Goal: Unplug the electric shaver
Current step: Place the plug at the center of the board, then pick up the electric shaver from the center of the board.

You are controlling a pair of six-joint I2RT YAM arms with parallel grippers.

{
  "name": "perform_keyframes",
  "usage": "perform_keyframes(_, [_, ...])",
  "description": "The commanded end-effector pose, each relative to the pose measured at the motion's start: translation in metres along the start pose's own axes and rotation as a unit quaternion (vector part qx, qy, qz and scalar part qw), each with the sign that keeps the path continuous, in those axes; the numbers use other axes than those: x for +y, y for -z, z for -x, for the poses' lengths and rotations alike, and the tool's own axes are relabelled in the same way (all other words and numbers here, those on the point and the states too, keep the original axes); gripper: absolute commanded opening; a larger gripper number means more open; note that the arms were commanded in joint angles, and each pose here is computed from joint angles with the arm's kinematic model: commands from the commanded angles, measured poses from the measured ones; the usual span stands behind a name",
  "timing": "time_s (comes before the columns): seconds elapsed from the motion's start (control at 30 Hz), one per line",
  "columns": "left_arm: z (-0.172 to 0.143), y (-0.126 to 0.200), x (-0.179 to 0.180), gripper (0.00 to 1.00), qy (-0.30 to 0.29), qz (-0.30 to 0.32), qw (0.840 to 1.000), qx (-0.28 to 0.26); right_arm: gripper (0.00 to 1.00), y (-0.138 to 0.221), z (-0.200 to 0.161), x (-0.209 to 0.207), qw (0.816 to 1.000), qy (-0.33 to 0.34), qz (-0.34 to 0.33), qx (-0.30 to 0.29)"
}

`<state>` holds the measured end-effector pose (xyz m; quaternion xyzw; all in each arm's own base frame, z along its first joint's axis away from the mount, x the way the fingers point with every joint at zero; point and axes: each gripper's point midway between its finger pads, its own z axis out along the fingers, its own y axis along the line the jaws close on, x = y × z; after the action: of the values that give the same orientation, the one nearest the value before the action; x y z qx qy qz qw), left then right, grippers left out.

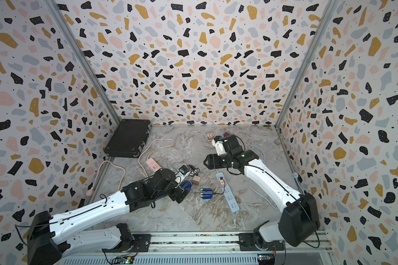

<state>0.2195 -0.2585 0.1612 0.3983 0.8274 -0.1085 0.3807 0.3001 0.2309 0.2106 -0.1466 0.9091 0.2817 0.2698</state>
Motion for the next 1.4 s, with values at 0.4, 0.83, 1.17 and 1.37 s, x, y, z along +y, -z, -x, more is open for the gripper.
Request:
perform_keyframes(0.4, [-0.004, -0.090, -0.038, 1.00, -0.166, -0.058, 0.980, 0.098, 0.76, 0.039, -0.080, -0.043, 0.997, -0.041, -0.062, 0.021])
perform_keyframes(0.83, [-0.012, -0.108, -0.077, 1.00, -0.178, -0.143, 0.968, 0.100, 0.78, 0.053, -0.102, -0.048, 0.996, -0.060, -0.065, 0.006])
perform_keyframes(1.17, [-0.015, -0.126, -0.087, 1.00, -0.202, -0.149, 0.964, 0.086, 0.78, 0.066, -0.105, -0.044, 0.996, -0.064, -0.061, -0.008])
perform_keyframes(1.37, [-0.020, -0.140, -0.093, 1.00, -0.204, -0.160, 0.961, 0.101, 0.78, 0.070, -0.107, -0.042, 0.996, -0.066, -0.057, -0.010])
